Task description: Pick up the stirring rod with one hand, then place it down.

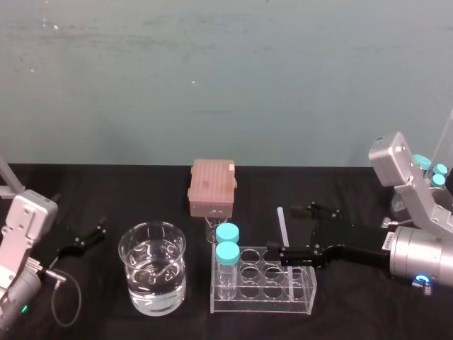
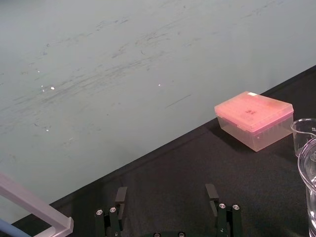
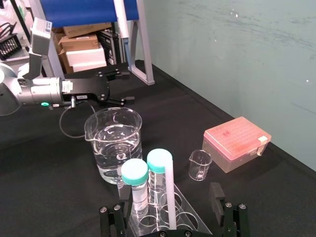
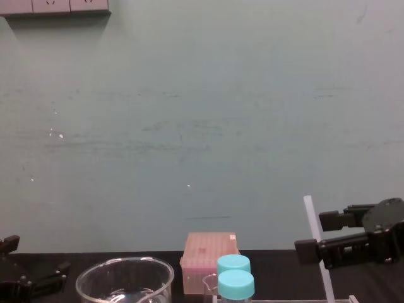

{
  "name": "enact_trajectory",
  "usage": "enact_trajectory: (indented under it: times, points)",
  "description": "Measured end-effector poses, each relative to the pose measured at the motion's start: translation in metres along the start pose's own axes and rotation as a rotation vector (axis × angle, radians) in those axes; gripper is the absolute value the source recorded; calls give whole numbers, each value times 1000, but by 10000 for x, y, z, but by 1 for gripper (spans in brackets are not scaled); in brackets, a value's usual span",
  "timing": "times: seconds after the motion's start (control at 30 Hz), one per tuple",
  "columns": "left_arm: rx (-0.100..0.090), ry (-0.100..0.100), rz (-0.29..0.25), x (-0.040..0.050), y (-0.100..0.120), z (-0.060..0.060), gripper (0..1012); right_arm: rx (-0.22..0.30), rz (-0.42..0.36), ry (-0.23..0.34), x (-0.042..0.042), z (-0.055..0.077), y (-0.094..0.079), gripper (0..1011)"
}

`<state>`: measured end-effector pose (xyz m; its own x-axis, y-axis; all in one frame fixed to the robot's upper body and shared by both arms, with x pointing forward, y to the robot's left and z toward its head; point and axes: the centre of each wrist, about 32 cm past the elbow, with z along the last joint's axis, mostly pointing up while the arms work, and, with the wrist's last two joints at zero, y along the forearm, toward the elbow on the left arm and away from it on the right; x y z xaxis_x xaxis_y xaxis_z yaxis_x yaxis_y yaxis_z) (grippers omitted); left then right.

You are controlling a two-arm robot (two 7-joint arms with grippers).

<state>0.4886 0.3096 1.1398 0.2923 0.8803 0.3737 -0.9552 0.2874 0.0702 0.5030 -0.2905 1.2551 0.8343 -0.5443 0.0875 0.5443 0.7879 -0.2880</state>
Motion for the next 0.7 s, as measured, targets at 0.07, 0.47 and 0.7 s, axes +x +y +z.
enact_trajectory:
  times: [0.07, 0.47, 0.7]
  points:
    - [0, 0, 0, 0, 0, 0, 1005, -1, 0, 0, 2, -14, 16, 1003]
    - [0, 0, 0, 0, 0, 0, 1005, 7, -11, -8, 27, -64, 81, 1003]
    - [0, 0, 0, 0, 0, 0, 1005, 5, -7, -11, 37, -68, 106, 1003]
